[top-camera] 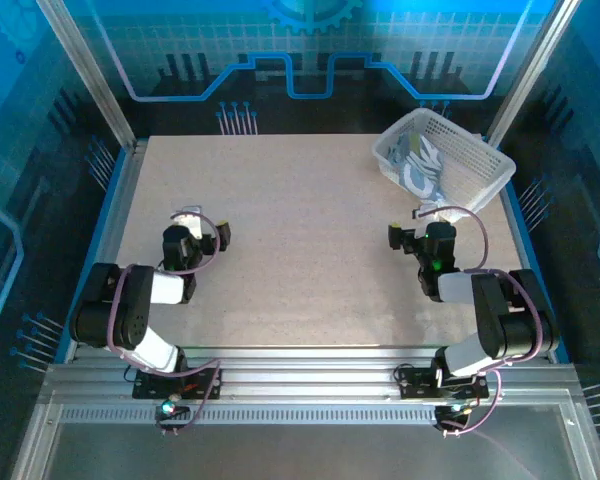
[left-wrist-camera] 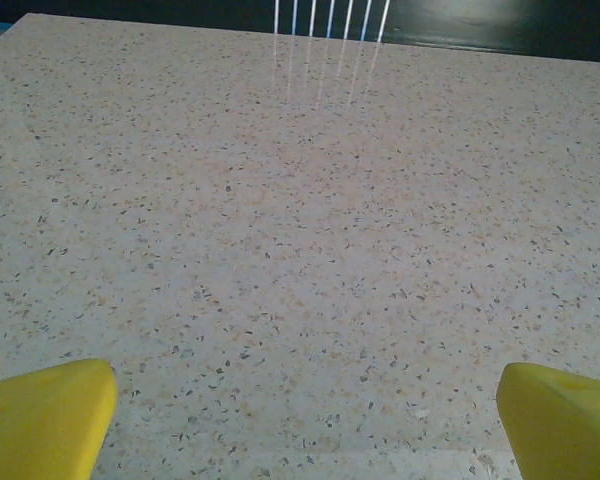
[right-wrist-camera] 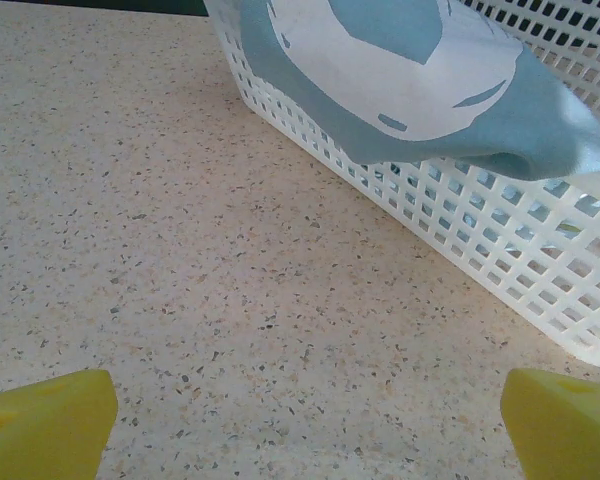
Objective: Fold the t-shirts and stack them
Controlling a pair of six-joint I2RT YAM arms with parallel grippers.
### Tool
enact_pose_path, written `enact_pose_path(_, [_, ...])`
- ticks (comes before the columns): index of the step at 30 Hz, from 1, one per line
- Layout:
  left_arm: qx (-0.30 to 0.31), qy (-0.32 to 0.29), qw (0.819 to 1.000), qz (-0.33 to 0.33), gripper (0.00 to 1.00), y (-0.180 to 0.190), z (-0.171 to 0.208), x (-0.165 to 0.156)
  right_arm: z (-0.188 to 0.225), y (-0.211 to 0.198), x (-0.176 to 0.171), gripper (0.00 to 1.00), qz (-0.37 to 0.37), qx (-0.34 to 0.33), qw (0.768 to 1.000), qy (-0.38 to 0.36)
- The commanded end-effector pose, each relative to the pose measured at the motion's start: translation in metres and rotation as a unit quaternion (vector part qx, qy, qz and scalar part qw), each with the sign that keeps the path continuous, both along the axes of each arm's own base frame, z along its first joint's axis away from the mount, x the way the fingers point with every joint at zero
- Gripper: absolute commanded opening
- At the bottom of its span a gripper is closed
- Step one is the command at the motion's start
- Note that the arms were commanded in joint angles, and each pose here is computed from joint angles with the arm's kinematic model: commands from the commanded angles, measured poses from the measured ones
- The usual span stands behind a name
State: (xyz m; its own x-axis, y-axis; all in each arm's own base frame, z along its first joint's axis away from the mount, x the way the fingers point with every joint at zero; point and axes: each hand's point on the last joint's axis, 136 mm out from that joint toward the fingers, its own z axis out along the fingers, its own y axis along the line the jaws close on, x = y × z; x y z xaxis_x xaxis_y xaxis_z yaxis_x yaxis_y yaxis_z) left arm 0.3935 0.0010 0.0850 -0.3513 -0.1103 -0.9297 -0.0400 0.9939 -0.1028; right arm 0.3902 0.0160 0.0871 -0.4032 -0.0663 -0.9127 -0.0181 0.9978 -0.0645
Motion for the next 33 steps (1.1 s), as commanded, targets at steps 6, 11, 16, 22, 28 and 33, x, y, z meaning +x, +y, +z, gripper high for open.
enact_pose_path(6, [0.006,-0.011,1.000,-0.014,0.99,-0.005,0.010,0.005,0.008,-0.002,0.005,1.00,-0.005,-0.003,1.000,-0.015])
enact_pose_path(11, [0.006,-0.012,1.000,-0.014,0.99,-0.005,0.010,0.005,0.008,-0.001,0.005,1.00,-0.004,-0.003,1.000,-0.015])
enact_pose_path(16, [0.006,-0.011,1.000,-0.015,0.99,-0.005,0.010,0.005,0.008,-0.001,0.005,1.00,-0.004,-0.003,1.000,-0.015])
enact_pose_path(22, [0.040,-0.056,0.996,0.049,0.99,0.007,0.041,-0.011,0.060,-0.005,0.000,1.00,-0.052,-0.046,0.997,-0.029])
enact_pose_path(28, [-0.091,-0.127,0.979,0.130,0.99,-0.007,0.158,-0.024,0.219,-0.006,-0.005,1.00,-0.128,0.124,0.983,-0.035])
enact_pose_path(33, [-0.370,-0.012,0.916,0.155,0.99,-0.010,0.168,0.013,0.198,-0.020,0.043,0.82,-0.153,0.187,0.962,0.124])
